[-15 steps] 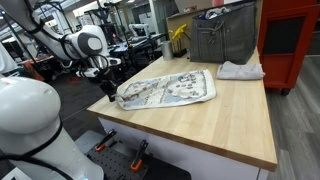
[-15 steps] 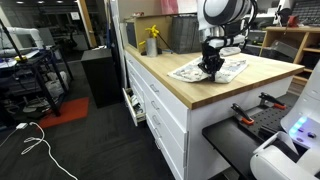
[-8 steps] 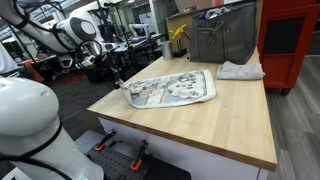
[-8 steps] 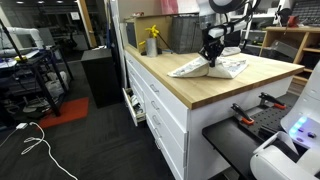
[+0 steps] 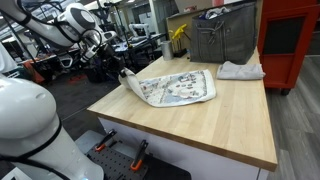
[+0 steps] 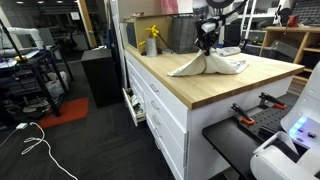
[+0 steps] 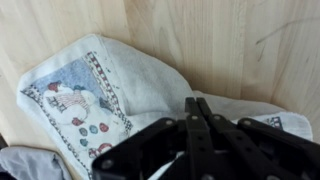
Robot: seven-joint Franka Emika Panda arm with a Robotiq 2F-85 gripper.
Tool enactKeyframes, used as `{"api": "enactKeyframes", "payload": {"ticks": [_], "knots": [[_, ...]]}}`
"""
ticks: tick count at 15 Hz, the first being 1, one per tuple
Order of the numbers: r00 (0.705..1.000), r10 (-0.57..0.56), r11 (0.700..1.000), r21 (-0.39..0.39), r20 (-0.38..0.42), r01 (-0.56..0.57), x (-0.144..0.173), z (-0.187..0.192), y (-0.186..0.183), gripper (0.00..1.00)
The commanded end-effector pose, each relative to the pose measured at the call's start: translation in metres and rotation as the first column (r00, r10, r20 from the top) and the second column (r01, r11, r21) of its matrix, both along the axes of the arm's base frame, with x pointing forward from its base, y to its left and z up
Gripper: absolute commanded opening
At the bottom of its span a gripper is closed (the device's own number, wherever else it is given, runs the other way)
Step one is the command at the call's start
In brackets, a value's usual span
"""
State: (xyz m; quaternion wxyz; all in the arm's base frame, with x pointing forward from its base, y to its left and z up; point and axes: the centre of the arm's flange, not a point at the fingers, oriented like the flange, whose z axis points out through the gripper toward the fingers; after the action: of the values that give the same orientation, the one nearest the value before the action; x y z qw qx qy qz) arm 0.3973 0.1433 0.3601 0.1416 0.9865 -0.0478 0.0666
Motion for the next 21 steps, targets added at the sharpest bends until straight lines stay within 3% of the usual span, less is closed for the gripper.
{"api": "enactKeyframes", "payload": {"ticks": [1, 10, 16, 21], "knots": [[1.0, -0.027, 0.996, -0.082, 0.014, 0.028, 0.047, 0.003, -0.008, 0.01], [0.984, -0.179, 0.963, -0.2, 0.019, 0.179, 0.12, -0.011, -0.074, 0.01], [0.962, -0.273, 0.935, -0.235, 0.0, 0.265, 0.136, -0.025, -0.096, 0.01], [0.915, -0.402, 0.894, -0.229, -0.037, 0.384, 0.133, -0.042, -0.125, 0.01]]}}
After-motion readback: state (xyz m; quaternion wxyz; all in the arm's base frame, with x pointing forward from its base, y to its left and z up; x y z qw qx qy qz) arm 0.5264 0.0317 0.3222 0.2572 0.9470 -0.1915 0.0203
